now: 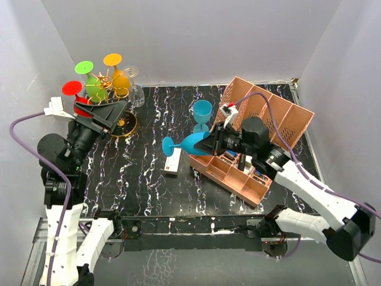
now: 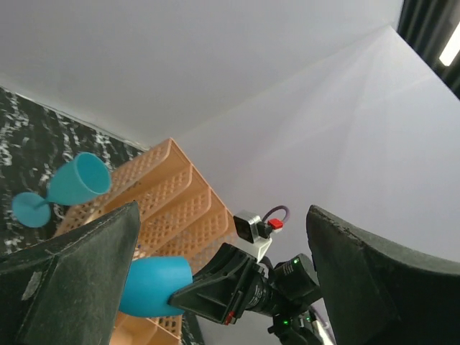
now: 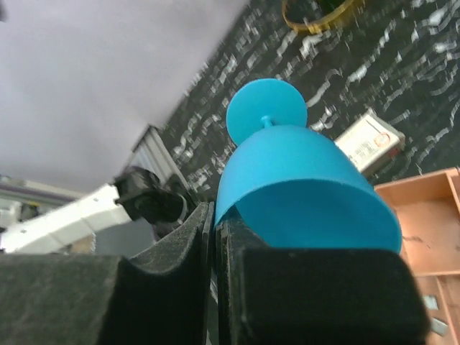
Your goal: Take the wine glass off the wine glass rack
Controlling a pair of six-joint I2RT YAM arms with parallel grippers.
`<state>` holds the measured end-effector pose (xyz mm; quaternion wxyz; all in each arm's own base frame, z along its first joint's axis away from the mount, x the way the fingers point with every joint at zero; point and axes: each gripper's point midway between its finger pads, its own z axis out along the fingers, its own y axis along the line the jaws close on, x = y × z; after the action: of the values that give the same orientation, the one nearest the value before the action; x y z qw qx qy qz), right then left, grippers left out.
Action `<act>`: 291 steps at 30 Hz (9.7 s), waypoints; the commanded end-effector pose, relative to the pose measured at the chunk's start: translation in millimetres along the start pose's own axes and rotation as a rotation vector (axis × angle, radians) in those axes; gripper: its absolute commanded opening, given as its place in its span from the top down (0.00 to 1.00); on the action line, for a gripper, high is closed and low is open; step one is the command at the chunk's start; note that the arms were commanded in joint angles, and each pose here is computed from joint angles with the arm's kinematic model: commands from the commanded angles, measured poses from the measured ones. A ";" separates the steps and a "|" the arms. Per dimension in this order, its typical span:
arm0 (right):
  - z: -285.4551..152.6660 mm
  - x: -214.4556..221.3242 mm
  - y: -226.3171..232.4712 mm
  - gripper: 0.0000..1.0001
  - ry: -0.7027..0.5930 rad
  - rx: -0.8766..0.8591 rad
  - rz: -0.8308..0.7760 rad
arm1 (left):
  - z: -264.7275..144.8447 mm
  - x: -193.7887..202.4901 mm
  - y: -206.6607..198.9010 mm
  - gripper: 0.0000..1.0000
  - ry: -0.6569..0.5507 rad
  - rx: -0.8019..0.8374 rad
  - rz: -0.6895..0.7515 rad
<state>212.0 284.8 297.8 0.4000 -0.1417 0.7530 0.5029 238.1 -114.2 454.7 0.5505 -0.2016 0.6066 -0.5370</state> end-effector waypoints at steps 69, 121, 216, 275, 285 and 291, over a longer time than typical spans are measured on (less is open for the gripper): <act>74.8 -50.2 -53.1 0.01 0.271 0.425 -0.396 | -26.3 -10.4 42.8 0.03 0.012 -0.319 0.281; -25.5 -40.7 -0.2 0.01 -0.019 0.208 -0.484 | -4.0 -225.8 187.6 0.05 -0.356 -0.886 0.265; -29.0 -47.5 -0.2 0.01 -0.085 0.201 -0.540 | 78.0 -237.9 212.5 1.00 -0.258 -0.613 0.045; -25.8 -37.7 26.0 0.01 -0.014 0.085 -0.449 | -31.7 -203.4 104.6 1.00 -0.589 -0.767 0.093; -20.0 -13.3 52.9 0.01 0.051 -0.068 -0.207 | 24.2 -125.4 -24.5 1.00 -0.223 -0.138 0.052; -12.2 1.8 61.1 0.01 0.041 -0.172 -0.064 | 28.8 -60.9 -79.8 1.00 0.015 0.232 0.018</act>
<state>178.4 290.3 315.2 0.3972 -0.2357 0.7479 0.4767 299.6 -45.0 519.3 0.5919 -0.2755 0.5838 -0.4826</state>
